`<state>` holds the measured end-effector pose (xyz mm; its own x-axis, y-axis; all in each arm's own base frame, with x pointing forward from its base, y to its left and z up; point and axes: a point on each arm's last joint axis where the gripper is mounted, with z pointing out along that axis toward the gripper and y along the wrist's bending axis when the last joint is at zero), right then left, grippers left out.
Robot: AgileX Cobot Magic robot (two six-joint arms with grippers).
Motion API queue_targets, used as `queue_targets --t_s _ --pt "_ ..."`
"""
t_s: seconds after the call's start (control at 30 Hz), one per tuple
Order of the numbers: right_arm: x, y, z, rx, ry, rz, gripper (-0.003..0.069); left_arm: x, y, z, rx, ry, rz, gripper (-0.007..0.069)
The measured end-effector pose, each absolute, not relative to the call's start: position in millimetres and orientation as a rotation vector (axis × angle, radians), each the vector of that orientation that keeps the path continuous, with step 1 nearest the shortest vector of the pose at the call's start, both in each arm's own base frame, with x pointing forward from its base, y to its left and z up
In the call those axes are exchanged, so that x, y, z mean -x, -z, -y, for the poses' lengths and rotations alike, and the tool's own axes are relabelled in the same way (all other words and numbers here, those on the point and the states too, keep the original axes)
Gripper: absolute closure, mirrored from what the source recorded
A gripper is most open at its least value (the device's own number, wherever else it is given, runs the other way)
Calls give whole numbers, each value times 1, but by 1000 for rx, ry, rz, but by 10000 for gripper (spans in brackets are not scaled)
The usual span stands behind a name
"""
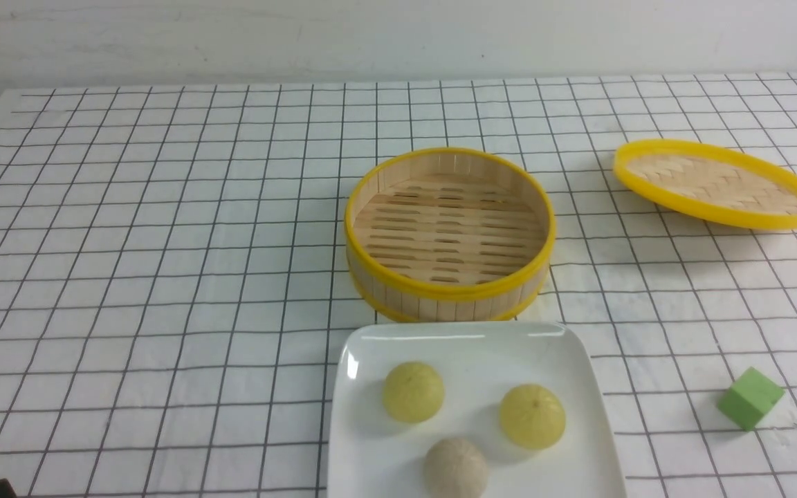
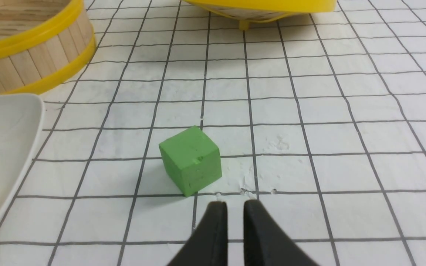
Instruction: Put the steamed buns into the plate on the white-black tablecloth.
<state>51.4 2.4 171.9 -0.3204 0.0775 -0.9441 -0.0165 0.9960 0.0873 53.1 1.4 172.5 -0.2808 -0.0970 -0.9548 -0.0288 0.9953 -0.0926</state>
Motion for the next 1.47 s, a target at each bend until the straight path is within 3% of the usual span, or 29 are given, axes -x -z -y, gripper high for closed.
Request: queue_targets --t_s 1.47 --pt "-51 -172 -2 -45 -95 -1895 509 -53 -172 -2 78 50 -1865 532"
